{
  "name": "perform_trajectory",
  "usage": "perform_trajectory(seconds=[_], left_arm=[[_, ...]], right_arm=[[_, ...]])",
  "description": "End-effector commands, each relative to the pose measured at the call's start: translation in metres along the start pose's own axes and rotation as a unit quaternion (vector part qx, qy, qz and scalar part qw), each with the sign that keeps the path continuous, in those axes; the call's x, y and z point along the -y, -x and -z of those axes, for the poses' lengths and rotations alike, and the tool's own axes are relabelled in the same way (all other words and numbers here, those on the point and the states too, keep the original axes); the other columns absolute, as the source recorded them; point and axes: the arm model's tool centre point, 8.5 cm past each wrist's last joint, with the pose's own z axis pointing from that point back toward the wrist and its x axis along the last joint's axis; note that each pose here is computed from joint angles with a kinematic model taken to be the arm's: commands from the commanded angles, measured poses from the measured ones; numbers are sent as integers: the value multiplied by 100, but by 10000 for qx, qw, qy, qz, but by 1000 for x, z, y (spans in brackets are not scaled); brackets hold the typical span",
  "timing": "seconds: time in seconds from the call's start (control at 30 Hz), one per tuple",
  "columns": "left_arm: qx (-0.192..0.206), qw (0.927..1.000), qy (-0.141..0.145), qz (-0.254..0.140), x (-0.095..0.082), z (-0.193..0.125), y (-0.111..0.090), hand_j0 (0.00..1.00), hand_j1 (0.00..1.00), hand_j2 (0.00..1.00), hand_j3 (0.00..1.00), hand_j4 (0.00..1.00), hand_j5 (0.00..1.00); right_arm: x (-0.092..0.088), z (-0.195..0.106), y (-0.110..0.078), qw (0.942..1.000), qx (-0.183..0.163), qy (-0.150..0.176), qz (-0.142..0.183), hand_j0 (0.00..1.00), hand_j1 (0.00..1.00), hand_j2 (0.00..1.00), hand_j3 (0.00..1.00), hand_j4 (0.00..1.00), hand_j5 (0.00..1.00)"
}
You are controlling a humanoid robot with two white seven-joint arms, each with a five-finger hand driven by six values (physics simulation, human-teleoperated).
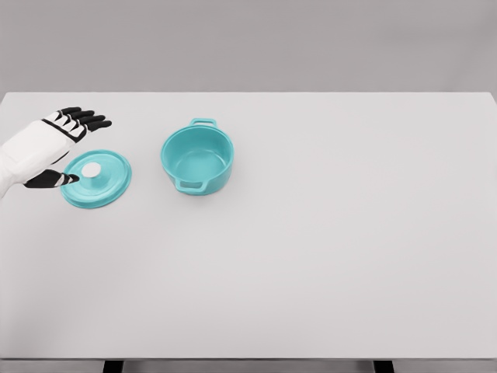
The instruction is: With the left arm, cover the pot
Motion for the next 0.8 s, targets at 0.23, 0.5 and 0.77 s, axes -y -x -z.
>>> perform_trajectory(seconds=[0.23,0.5,0.77], left_arm=[[130,9994,-283,-169,-16,0,-3,100,100,100,100,100,100],[-33,9865,1637,-32,-16,-13,24,100,100,100,100,100,100],[-6,9852,1687,-310,-11,-3,34,91,91,91,91,91,91]], right_arm=[[0,0,0,10000,1,-1,-1,100,100,100,100,100,100],[0,0,0,10000,-6,-3,0,100,100,100,100,100,100],[0,0,0,10000,-6,-3,0,100,100,100,100,100,100]])
